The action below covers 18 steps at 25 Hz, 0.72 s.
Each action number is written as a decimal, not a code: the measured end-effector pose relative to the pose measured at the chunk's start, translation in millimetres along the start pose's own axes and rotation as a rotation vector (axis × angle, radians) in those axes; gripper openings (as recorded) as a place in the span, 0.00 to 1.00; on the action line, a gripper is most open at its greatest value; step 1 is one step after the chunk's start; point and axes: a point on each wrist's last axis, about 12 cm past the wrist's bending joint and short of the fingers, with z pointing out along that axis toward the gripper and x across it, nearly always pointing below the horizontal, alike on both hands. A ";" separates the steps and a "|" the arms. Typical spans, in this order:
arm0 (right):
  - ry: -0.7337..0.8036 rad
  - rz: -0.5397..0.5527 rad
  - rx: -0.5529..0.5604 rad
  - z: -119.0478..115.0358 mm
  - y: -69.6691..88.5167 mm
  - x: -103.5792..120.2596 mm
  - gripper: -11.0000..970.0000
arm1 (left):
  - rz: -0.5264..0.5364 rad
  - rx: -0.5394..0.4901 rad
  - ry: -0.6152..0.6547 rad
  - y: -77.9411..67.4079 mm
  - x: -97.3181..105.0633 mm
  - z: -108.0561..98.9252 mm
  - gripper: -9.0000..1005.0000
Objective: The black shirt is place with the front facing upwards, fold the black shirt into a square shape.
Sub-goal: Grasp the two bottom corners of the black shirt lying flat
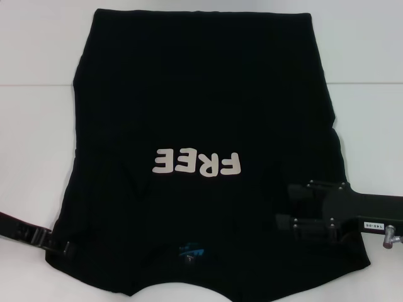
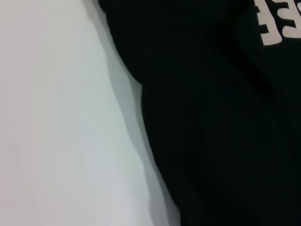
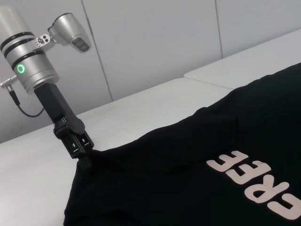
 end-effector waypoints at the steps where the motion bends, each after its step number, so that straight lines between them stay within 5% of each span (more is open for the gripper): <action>1: 0.000 0.000 0.000 0.0 0.0 0.0 0.83 | 0.007 -0.001 -0.001 -0.8 -0.1 0.3 0.84; 5: -0.001 0.002 0.000 0.1 0.0 -0.1 0.83 | 0.012 -0.012 -0.006 -0.3 -0.9 -0.3 0.78; 8: -0.001 0.002 0.000 0.1 0.0 -0.1 0.83 | 0.014 -0.019 -0.005 0.1 -1.0 -0.5 0.55; 18: -0.002 0.021 0.003 -1.7 -1.0 -0.9 0.83 | 0.039 -0.023 0.006 -1.2 -0.8 0.3 0.13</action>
